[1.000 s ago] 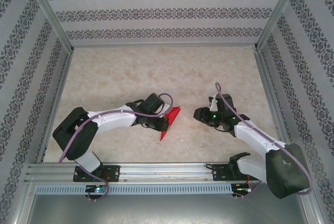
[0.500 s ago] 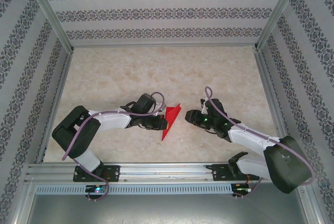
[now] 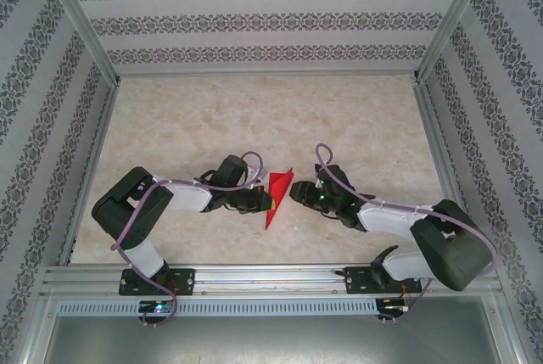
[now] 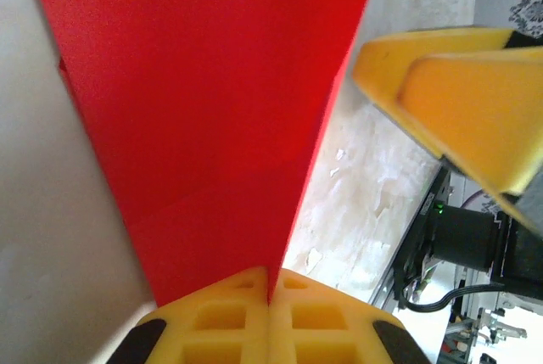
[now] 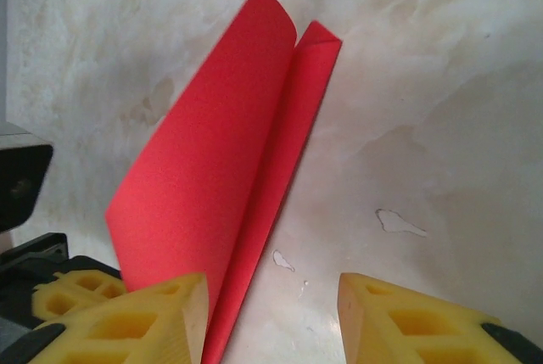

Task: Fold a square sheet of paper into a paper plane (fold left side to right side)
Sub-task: Fold the wing for the fifth time at the center of the table.

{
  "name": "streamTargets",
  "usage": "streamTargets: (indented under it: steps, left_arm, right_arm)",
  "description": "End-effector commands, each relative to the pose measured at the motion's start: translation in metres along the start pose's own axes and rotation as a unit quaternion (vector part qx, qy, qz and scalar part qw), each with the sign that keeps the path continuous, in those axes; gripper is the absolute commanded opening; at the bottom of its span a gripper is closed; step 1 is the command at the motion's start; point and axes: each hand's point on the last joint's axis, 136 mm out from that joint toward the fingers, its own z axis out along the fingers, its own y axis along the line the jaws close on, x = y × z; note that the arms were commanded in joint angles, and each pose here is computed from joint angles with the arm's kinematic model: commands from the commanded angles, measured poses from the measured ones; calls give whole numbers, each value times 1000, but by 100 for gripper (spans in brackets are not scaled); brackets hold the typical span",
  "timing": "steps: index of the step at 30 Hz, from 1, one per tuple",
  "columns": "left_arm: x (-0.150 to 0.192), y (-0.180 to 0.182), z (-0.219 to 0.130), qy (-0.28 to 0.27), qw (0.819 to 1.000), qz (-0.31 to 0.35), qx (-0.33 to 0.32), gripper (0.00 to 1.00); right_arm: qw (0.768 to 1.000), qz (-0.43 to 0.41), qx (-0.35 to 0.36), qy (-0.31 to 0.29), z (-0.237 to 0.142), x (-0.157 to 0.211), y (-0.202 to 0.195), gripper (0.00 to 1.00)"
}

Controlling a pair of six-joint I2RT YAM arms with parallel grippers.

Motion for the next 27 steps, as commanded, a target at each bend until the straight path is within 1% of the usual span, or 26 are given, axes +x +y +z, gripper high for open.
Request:
streamTargets:
  steps: [1, 14, 27]
  left_arm:
    - [-5, -1, 0, -7, 1000, -7, 20, 0]
    - [-6, 1, 2, -9, 999, -18, 27, 0]
    - [-6, 2, 2, -12, 999, -21, 28, 0]
  right_arm:
    - [999, -1, -17, -32, 8, -16, 20, 43]
    - [999, -11, -27, -27, 29, -12, 33, 40]
    - [999, -9, -28, -21, 39, -9, 34, 39]
